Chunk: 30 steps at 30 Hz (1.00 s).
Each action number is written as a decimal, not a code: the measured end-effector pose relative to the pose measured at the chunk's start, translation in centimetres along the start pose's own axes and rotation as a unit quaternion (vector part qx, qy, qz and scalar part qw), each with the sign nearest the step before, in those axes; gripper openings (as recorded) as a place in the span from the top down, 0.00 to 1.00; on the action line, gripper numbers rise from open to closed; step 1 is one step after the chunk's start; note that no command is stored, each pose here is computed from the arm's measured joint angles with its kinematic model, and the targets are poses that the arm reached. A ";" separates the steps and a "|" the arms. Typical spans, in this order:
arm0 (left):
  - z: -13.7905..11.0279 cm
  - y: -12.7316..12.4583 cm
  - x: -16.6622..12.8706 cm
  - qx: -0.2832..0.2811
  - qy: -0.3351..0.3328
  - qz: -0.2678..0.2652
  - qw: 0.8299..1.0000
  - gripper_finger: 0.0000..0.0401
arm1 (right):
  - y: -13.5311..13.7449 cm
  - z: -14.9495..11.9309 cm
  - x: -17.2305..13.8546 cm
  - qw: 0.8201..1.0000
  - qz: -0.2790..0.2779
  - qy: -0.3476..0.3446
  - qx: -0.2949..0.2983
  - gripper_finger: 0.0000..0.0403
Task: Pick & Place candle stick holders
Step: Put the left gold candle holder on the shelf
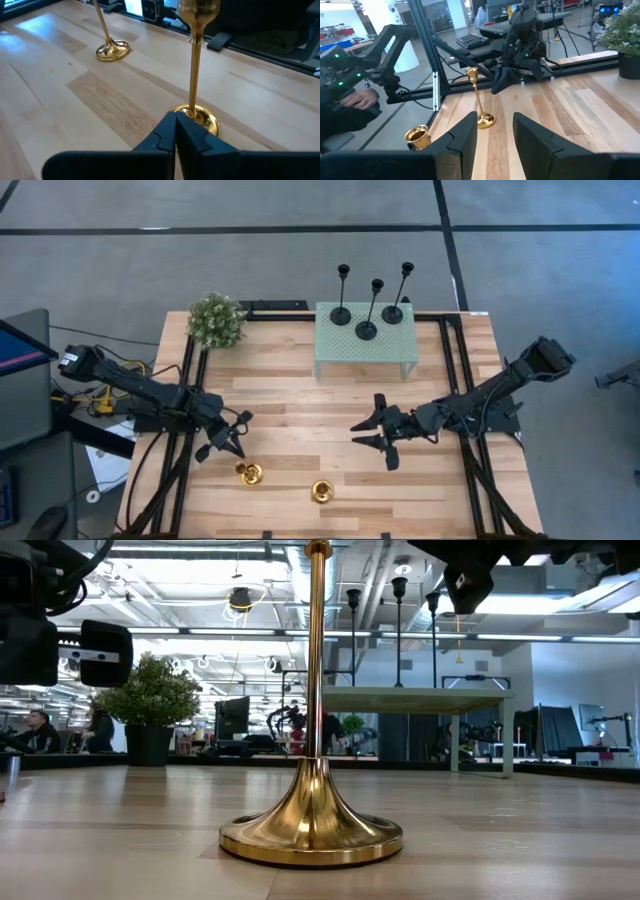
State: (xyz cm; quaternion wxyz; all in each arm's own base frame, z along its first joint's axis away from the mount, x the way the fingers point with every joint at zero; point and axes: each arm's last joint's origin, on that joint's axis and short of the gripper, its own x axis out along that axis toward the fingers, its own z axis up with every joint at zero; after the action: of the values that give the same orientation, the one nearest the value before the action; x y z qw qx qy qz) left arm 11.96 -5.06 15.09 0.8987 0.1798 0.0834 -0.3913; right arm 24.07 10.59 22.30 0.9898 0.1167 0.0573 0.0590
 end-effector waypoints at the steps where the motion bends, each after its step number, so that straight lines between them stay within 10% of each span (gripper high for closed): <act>1: 0.0 0.0 0.0 0.000 -0.001 0.000 1.000 0.98 | 0.0 0.0 0.0 1.000 0.000 0.000 0.000 0.71; 14: 0.1 0.0 0.0 -0.007 -0.003 0.001 1.000 0.96 | -0.1 0.2 0.0 1.000 -0.020 -0.017 0.012 0.71; 30: -0.2 -0.1 0.5 -0.018 -0.006 -0.051 0.999 0.61 | -2.0 0.9 0.5 0.998 -0.057 -0.032 0.017 0.71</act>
State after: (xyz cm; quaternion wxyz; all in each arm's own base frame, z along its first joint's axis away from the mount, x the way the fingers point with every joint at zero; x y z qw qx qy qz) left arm 12.25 -5.41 14.68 0.8812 0.1568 0.0936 -0.4360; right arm 24.84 8.57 22.63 0.9908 0.1315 0.0331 -0.0026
